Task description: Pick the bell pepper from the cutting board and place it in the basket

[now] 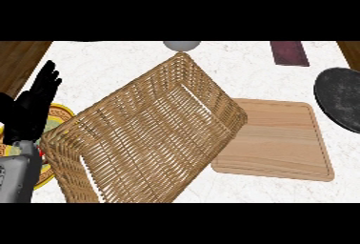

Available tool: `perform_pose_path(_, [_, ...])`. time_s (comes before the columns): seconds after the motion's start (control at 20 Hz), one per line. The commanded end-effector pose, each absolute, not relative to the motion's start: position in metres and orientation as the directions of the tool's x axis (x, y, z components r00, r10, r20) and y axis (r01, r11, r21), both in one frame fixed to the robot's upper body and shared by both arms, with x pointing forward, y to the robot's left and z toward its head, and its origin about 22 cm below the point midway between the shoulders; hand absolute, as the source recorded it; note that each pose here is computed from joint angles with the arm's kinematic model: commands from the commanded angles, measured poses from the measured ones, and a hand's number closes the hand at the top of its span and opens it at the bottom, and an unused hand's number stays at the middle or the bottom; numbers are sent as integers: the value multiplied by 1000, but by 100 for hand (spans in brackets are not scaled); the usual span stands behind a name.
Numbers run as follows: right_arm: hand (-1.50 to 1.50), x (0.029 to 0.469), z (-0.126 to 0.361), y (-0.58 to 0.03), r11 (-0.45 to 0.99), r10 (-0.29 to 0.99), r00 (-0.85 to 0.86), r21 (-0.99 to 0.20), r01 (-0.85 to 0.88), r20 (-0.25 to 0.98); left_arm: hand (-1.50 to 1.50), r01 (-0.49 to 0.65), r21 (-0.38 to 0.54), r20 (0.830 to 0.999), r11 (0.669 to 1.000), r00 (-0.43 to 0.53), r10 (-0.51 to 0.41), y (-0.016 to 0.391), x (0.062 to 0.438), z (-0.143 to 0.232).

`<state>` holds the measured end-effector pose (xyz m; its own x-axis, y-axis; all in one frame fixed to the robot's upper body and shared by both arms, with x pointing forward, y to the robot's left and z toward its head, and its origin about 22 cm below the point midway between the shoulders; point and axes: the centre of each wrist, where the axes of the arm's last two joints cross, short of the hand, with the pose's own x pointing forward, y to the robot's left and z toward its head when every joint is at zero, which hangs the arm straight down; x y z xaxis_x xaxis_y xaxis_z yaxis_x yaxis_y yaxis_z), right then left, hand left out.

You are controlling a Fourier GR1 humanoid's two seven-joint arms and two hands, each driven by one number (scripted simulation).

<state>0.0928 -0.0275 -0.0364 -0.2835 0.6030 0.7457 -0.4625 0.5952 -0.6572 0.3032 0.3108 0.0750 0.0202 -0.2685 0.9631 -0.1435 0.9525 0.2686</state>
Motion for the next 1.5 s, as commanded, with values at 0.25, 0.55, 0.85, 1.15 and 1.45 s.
perform_pose_path(0.25, [150, 47, 12, 7, 781, 290, -407, -460, -423, 866, 0, -153, 205, 978, 967, 67, -197, 300, 306, 57])
perform_pose_path(0.55, [150, 59, 20, 7, 811, 328, -391, -469, -351, 860, 0, -155, 205, 979, 966, 55, -199, 306, 304, 56])
perform_pose_path(0.85, [150, 68, 58, 2, 907, 231, -341, -328, -264, 911, 0, -142, 194, 980, 971, 64, -187, 303, 300, 49])
perform_pose_path(1.15, [150, 85, 59, 4, 898, 308, -351, -392, -200, 884, 0, -148, 211, 977, 966, 62, -204, 292, 301, 47])
perform_pose_path(1.45, [150, 112, 65, 3, 880, 408, -346, -465, -100, 845, 0, -141, 212, 977, 967, 70, -203, 298, 297, 49])
